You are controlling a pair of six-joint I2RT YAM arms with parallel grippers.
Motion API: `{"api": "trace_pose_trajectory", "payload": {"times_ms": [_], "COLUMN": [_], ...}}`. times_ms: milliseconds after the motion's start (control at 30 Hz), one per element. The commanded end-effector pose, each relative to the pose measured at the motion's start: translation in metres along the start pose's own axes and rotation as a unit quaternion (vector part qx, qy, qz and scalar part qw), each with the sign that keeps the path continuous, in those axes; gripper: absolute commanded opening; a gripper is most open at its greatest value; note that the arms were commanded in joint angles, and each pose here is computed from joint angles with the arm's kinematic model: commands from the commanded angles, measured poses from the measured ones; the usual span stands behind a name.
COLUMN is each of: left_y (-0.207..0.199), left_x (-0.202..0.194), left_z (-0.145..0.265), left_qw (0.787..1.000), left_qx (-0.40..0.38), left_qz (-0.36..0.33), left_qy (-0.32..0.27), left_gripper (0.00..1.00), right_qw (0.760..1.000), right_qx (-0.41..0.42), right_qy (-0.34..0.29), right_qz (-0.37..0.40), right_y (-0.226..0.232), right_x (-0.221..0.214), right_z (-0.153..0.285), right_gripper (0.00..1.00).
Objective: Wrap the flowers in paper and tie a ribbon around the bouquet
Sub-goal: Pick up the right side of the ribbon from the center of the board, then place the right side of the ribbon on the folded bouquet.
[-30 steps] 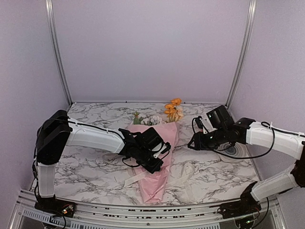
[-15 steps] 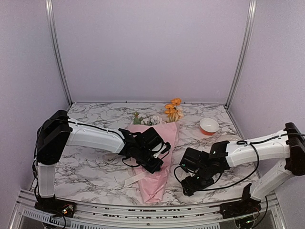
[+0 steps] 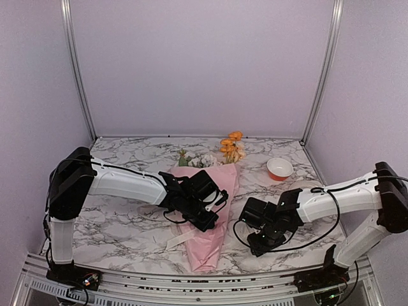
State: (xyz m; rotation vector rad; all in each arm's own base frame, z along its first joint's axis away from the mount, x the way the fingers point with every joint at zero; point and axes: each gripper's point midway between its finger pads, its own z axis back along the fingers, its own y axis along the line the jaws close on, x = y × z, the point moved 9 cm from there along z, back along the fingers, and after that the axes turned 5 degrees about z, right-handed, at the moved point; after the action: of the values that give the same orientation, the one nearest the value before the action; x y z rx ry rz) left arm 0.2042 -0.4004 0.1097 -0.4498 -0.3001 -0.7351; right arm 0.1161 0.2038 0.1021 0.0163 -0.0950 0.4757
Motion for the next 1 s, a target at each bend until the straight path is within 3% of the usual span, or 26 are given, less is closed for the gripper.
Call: {"api": "trace_pose_trajectory", "payload": {"times_ms": [0, 67, 267, 500, 700, 967], "left_y": [0.004, 0.004, 0.004, 0.004, 0.005, 0.005], "left_x": [-0.01, -0.01, -0.01, -0.009, -0.009, -0.009], "left_z": [-0.011, -0.011, -0.012, -0.012, -0.012, -0.014], "left_qw": [1.0, 1.0, 1.0, 0.999, 0.999, 0.999], "left_qx": [0.003, 0.003, 0.003, 0.003, 0.007, 0.006], "left_qz": [0.001, 0.0, -0.002, -0.003, -0.004, -0.006], "left_qy": [0.031, 0.031, 0.031, 0.032, 0.033, 0.034], "left_gripper": [0.0, 0.0, 0.0, 0.0, 0.0, 0.0], "right_qw": [0.999, 0.998, 0.998, 0.998, 0.985, 0.903], "right_qx": [-0.046, -0.058, -0.057, -0.023, -0.021, -0.039], "right_qy": [0.006, 0.007, 0.008, -0.034, -0.122, -0.362], "right_qz": [-0.011, -0.01, -0.006, -0.036, -0.116, -0.227], "right_y": [-0.021, -0.023, -0.025, -0.042, -0.088, -0.19], "right_x": [0.0, 0.0, -0.003, 0.011, 0.038, 0.057], "right_z": [-0.03, -0.033, -0.037, -0.012, 0.034, 0.176], "right_gripper": [0.37, 0.21, 0.0, 0.0, 0.0, 0.0]}}
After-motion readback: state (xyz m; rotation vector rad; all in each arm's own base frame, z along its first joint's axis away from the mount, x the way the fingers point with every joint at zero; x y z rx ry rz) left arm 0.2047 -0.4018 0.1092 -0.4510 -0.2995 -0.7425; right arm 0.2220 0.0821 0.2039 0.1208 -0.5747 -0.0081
